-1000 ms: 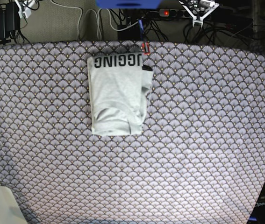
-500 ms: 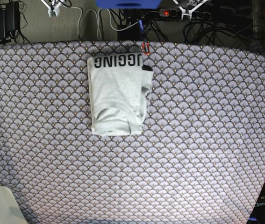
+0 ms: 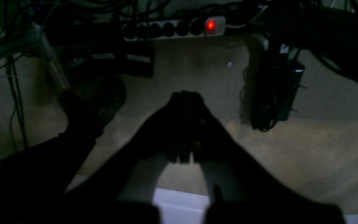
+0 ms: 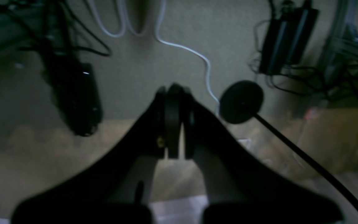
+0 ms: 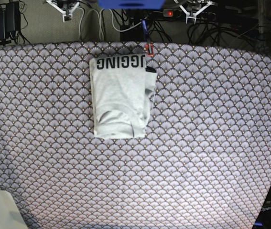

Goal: Fold the T-shirt properly

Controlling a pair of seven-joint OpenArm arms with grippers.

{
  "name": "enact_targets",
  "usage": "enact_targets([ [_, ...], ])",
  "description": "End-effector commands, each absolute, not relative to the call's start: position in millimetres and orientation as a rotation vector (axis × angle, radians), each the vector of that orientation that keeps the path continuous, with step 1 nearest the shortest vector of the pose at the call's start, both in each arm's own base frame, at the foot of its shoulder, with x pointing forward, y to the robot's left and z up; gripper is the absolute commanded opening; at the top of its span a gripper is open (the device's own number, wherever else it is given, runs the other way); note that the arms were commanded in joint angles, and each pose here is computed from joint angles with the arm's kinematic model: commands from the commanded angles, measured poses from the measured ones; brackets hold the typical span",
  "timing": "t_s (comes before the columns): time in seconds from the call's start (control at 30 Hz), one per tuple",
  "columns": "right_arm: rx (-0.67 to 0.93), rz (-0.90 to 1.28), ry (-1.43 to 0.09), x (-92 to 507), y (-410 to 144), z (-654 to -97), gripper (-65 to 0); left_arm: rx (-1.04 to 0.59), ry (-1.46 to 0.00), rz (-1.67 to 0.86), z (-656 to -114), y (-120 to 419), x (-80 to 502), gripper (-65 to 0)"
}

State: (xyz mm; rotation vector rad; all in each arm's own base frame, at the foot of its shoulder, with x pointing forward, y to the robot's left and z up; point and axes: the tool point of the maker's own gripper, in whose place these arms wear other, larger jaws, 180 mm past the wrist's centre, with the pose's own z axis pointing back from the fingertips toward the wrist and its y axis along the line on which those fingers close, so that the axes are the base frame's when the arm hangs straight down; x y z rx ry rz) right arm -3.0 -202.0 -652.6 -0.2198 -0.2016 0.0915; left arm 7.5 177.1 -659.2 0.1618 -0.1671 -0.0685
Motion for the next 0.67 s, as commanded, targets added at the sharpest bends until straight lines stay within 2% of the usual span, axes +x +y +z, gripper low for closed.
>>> enact_targets([
  [0.0,-0.232,0.095,-0.22,-4,-206,-651,-65.0,0.162,-0.173,-0.075,-659,178,8,-64.6],
  [0.23,-0.227,0.084,-0.26,-6,-201,-649,-65.0,0.167,-0.129,-0.071,-660,182,1,-64.6],
  [0.63,-0.217,0.087,-0.226,-26,-195,-649,-65.0,0.168,-0.127,-0.079,-660,182,1,-64.6],
])
